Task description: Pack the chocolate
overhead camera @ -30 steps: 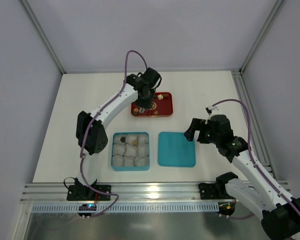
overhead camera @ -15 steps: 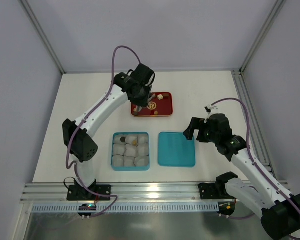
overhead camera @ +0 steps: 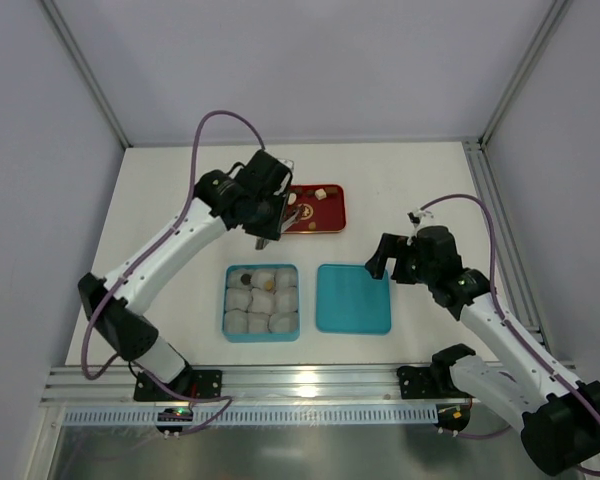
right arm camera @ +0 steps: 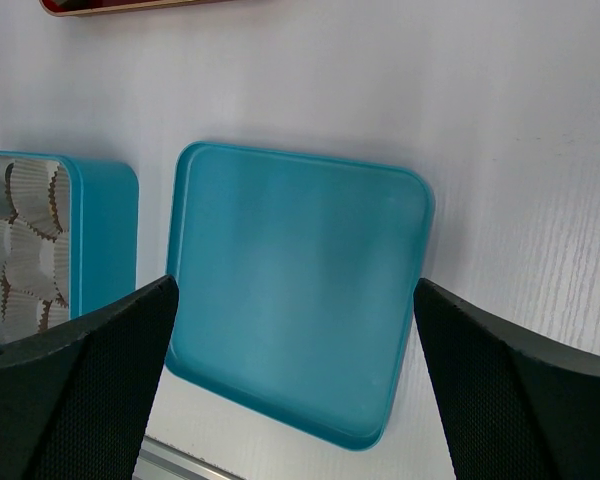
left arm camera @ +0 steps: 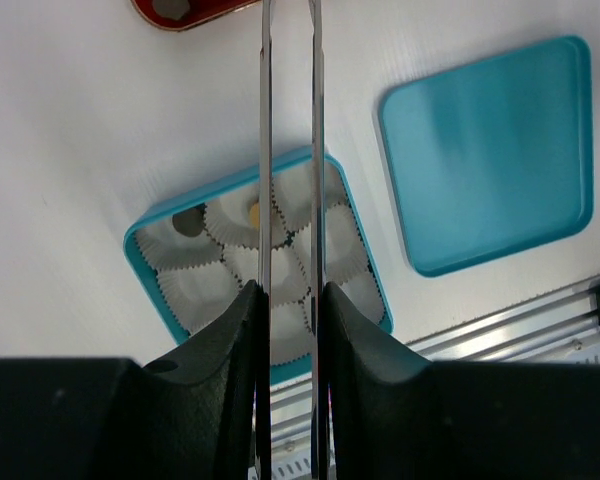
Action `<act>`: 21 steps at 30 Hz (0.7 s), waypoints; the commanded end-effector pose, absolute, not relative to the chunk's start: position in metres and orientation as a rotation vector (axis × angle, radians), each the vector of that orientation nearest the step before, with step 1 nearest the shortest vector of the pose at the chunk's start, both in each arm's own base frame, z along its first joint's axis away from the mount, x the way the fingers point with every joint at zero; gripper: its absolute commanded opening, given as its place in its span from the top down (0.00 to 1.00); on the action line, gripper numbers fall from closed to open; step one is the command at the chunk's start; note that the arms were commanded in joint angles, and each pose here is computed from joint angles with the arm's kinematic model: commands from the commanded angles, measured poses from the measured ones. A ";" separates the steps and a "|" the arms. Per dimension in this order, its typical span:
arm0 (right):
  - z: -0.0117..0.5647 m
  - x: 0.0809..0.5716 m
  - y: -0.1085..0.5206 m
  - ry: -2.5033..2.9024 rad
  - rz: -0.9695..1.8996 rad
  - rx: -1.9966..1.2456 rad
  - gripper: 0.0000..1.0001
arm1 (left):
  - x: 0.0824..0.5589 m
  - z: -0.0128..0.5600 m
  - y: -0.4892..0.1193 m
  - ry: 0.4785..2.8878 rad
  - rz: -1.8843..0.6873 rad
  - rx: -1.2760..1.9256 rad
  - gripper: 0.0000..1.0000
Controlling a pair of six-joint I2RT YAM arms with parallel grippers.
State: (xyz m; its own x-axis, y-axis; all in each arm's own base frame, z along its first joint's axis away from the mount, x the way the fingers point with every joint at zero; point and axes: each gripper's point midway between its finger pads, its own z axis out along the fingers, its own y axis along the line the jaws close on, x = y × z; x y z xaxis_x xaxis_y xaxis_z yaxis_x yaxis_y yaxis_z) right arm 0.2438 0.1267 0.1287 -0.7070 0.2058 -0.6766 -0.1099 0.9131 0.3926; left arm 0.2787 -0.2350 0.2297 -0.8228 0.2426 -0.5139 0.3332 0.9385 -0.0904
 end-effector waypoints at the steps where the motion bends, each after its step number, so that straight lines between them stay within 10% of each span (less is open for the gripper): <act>1: 0.135 0.251 0.132 2.262 0.553 0.072 0.00 | 0.250 0.247 -0.219 2.556 -0.289 0.382 0.82; 21: 0.130 0.250 0.127 2.280 0.526 0.103 0.00 | 0.159 0.214 -0.194 2.663 -0.365 0.482 0.82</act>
